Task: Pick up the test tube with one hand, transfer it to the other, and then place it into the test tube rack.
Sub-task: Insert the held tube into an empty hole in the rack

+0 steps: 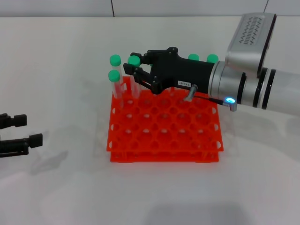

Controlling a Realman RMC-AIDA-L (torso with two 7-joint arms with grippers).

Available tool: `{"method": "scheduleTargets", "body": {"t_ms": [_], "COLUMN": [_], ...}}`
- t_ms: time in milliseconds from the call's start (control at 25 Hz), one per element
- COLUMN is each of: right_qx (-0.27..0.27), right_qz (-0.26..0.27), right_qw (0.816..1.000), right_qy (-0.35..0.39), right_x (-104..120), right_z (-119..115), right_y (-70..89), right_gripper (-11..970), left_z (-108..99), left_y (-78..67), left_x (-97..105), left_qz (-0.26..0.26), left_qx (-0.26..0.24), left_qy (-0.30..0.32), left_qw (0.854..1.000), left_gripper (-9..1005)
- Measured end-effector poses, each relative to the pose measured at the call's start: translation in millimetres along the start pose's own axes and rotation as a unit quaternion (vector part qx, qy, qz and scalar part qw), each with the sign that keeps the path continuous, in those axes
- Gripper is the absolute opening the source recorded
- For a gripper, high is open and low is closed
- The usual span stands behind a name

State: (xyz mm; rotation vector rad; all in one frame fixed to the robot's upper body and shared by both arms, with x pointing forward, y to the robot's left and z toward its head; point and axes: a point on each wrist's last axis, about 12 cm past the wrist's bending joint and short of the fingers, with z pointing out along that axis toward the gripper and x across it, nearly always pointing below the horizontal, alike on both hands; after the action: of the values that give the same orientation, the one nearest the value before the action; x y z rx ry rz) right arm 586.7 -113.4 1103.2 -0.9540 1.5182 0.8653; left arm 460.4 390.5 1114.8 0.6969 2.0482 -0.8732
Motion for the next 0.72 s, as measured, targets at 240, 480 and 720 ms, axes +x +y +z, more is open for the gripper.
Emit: {"method": "scheduleTargets", "body": {"t_ms": [240,480,720], "right_qx": [-0.001,0.005,0.011], "right_qz": [0.002,0.013,0.018], "right_qw": [1.0,1.0,1.0], "right_qy": [0.001,0.005,0.008], "right_x": [-0.6,0.0,0.8], "right_z": [1.1,1.6,1.4], "right_y": [0.2,-1.2,-1.7], "right_gripper": [266,266,266], "left_z": [1.3,1.4,1.4], "left_y": [-0.3,-0.4,-0.4], "left_x": [0.3,0.5,0.5], "left_qz": [-0.001,0.0,0.0], "left_qx": [0.002,0.002,0.002], "left_qy": [0.003,0.003,0.003], "left_qw": [1.0,1.0,1.0], "left_gripper": [887,887,887]}}
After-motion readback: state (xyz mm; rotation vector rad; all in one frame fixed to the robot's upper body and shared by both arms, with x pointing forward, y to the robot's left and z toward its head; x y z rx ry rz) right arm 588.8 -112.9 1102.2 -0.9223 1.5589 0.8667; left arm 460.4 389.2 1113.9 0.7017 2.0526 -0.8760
